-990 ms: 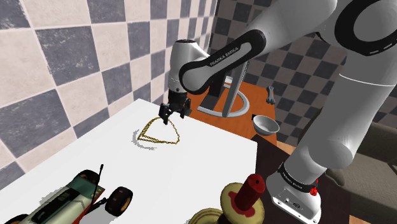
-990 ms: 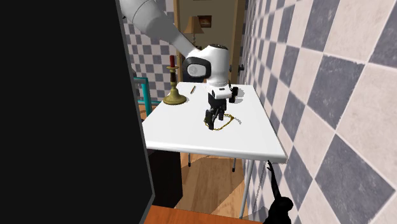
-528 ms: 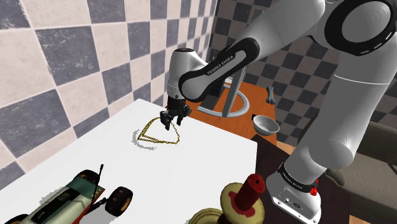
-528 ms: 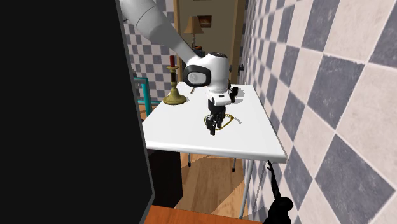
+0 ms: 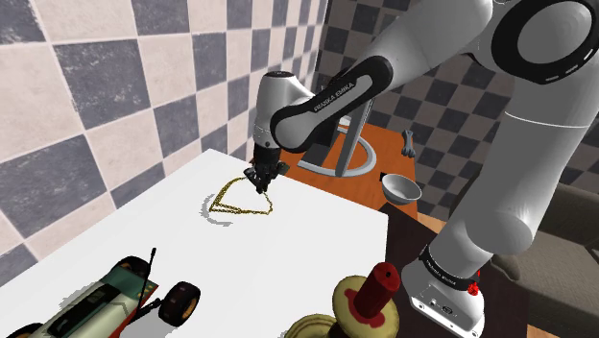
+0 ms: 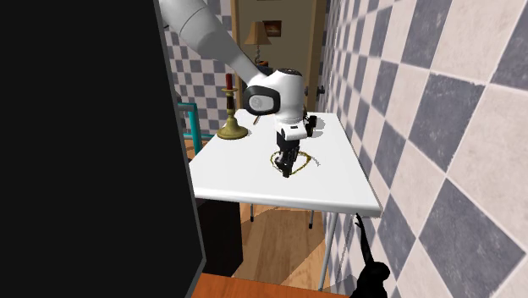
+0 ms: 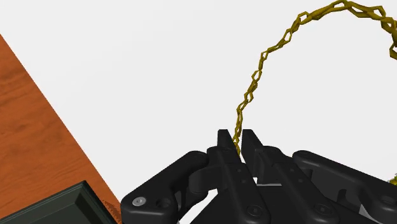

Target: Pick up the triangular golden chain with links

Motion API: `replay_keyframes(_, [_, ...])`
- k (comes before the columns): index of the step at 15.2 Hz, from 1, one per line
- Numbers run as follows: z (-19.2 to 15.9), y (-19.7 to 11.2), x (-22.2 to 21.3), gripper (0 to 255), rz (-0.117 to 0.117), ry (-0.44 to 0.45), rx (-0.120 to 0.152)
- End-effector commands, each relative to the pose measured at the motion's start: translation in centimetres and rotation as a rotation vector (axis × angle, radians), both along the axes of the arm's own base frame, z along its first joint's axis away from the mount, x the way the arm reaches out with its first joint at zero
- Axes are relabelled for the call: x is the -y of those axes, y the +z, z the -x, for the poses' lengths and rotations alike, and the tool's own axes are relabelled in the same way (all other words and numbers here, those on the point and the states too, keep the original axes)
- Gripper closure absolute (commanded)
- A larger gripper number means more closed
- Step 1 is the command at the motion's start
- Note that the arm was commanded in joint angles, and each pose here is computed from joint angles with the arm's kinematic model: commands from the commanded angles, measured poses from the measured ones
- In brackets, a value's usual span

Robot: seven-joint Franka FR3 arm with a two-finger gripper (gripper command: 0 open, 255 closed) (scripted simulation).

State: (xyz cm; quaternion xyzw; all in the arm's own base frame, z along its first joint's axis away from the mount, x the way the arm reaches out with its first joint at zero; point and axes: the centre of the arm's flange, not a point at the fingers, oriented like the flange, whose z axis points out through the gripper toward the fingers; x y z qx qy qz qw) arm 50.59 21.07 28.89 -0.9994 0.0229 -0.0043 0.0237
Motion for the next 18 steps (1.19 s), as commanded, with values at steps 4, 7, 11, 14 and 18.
replay_keyframes(4, [0.0, 1.1, -0.3, 255, -0.001, 0.006, -0.005])
replay_keyframes(7, [0.0, 2.7, -0.3, 255, -0.001, 0.006, -0.005])
replay_keyframes(11, [0.0, 4.8, -0.3, 255, -0.001, 0.006, -0.005])
replay_keyframes(14, [0.0, 6.4, -0.3, 255, -0.001, 0.006, -0.005])
replay_keyframes(18, [0.0, 7.6, -0.3, 255, -0.001, 0.006, -0.005])
